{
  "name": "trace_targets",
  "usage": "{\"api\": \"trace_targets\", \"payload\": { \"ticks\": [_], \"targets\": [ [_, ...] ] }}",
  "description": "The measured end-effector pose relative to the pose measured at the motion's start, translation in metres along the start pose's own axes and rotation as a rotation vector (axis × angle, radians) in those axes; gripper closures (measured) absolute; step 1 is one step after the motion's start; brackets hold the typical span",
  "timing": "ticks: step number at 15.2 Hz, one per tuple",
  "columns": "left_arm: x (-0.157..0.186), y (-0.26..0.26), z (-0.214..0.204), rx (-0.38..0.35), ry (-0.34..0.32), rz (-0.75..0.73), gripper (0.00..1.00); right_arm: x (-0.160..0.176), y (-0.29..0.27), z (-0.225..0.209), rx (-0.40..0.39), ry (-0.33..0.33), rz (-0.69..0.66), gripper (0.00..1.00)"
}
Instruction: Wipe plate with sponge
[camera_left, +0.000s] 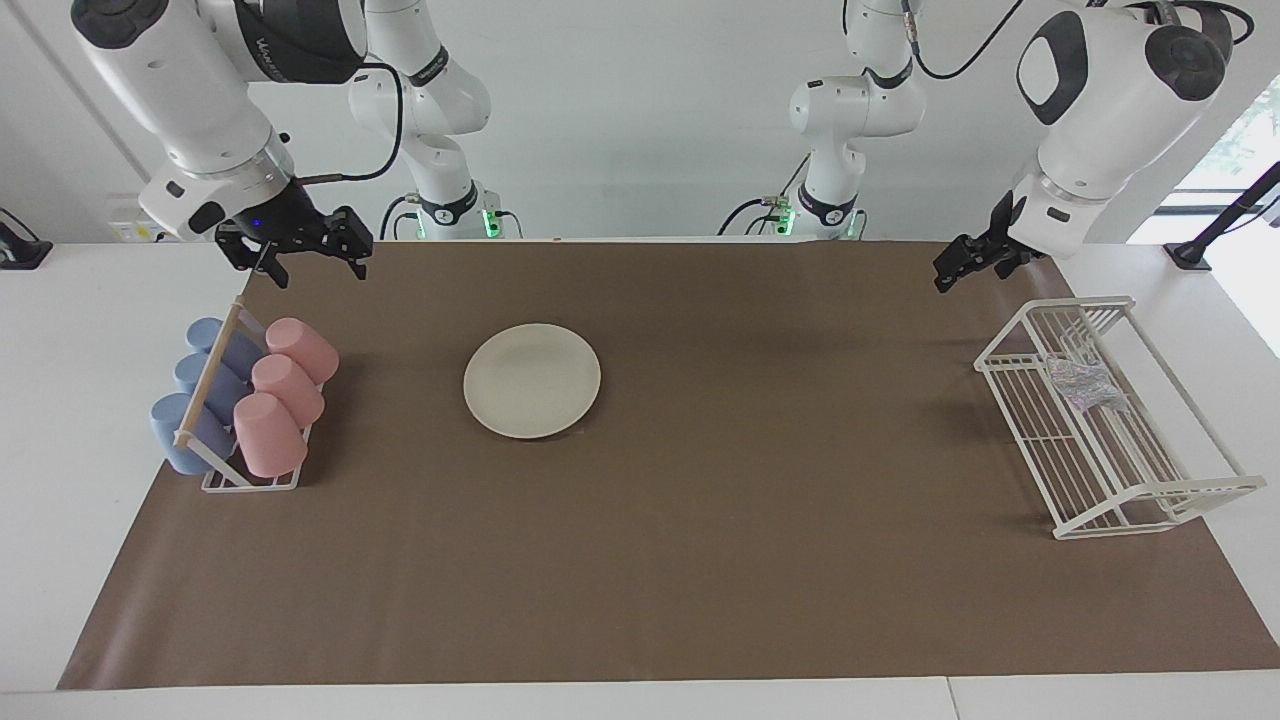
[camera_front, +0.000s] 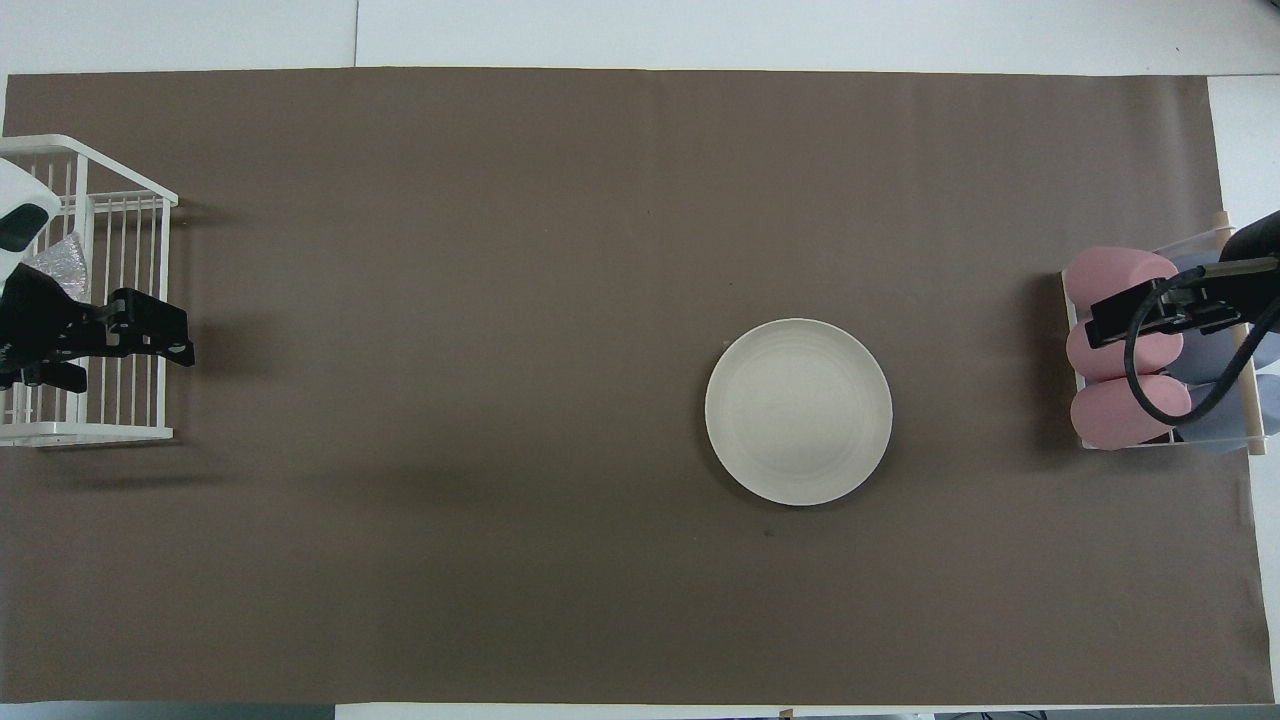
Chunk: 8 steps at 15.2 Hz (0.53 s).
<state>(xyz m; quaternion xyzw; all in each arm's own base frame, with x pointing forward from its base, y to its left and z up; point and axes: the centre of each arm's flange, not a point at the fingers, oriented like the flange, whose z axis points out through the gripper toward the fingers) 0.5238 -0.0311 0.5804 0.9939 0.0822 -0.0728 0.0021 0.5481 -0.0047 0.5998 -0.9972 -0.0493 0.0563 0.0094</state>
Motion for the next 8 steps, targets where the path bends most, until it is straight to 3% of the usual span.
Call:
{"api": "trace_targets", "payload": {
  "ticks": [8],
  "targets": [
    [-0.0045,-0.0085,-0.0108,-0.021,0.01,-0.015,0.0,0.0,-0.0001,0.0,0.0,0.0,0.0,0.0]
  ]
}}
